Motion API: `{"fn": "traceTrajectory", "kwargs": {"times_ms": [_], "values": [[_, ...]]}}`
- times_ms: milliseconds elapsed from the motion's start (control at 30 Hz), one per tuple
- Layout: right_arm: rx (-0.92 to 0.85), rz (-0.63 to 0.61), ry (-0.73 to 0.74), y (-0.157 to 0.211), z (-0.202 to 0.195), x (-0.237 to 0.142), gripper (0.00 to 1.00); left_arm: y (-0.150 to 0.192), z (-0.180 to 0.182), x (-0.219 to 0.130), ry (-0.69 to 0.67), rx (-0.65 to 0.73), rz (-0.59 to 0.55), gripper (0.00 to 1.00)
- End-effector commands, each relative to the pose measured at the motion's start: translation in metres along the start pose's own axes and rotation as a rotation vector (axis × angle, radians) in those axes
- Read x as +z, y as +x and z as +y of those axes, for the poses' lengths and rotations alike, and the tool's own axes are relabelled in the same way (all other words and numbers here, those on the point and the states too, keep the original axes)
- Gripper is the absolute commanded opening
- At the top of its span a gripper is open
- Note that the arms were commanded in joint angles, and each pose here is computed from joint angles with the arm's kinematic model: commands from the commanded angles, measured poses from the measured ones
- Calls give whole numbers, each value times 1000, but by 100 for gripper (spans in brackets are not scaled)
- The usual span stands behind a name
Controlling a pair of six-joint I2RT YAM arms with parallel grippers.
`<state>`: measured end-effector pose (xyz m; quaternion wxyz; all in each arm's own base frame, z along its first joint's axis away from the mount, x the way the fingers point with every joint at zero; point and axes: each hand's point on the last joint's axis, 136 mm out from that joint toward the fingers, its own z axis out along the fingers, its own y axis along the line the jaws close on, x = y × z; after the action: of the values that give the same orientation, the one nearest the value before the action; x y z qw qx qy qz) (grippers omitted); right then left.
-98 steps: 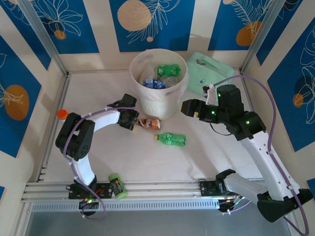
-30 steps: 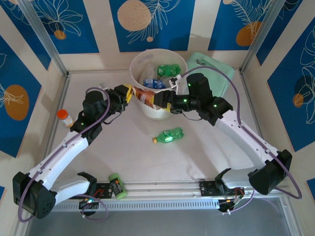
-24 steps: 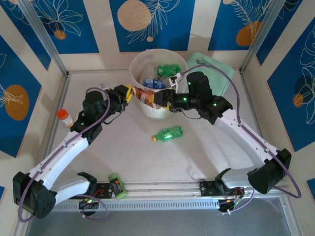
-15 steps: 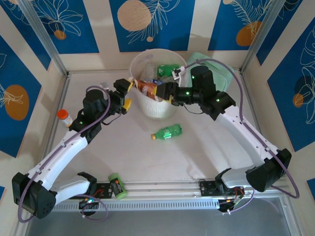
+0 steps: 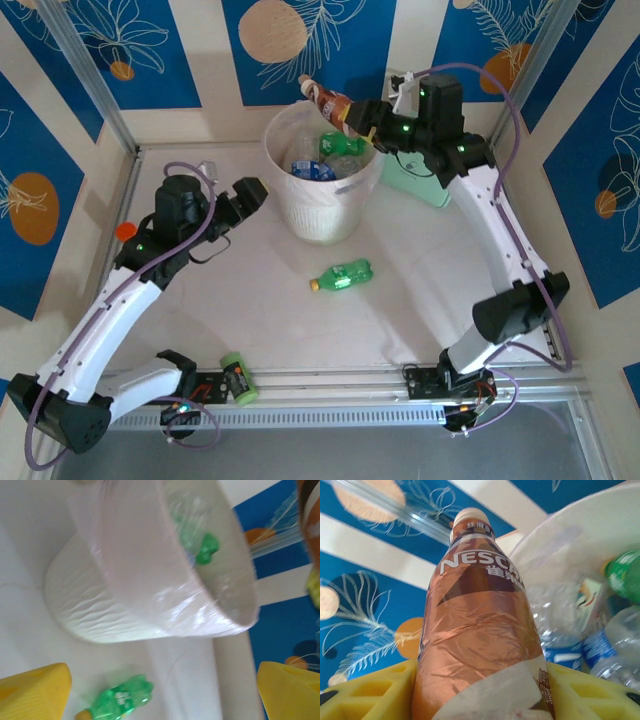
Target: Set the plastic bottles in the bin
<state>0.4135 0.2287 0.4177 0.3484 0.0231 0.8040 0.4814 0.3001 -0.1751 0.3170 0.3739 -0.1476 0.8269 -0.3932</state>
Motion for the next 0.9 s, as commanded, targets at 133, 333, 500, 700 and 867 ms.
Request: {"fn": "traceTrajectory", "kwargs": {"times_ms": [133, 333, 500, 700, 867], "values": [[-13, 104, 33, -12, -19, 18, 54, 24, 28, 1, -61, 51, 78, 88], [-26, 162, 44, -17, -28, 32, 57, 30, 35, 9, -73, 54, 104, 84], [14, 176, 88, -27, -47, 42, 75, 32, 37, 13, -72, 47, 112, 84], [32, 128, 113, -43, -53, 31, 83, 38, 43, 15, -74, 41, 125, 83], [4, 107, 114, -42, -42, 18, 79, 51, 47, 25, -50, 29, 161, 76]]}}
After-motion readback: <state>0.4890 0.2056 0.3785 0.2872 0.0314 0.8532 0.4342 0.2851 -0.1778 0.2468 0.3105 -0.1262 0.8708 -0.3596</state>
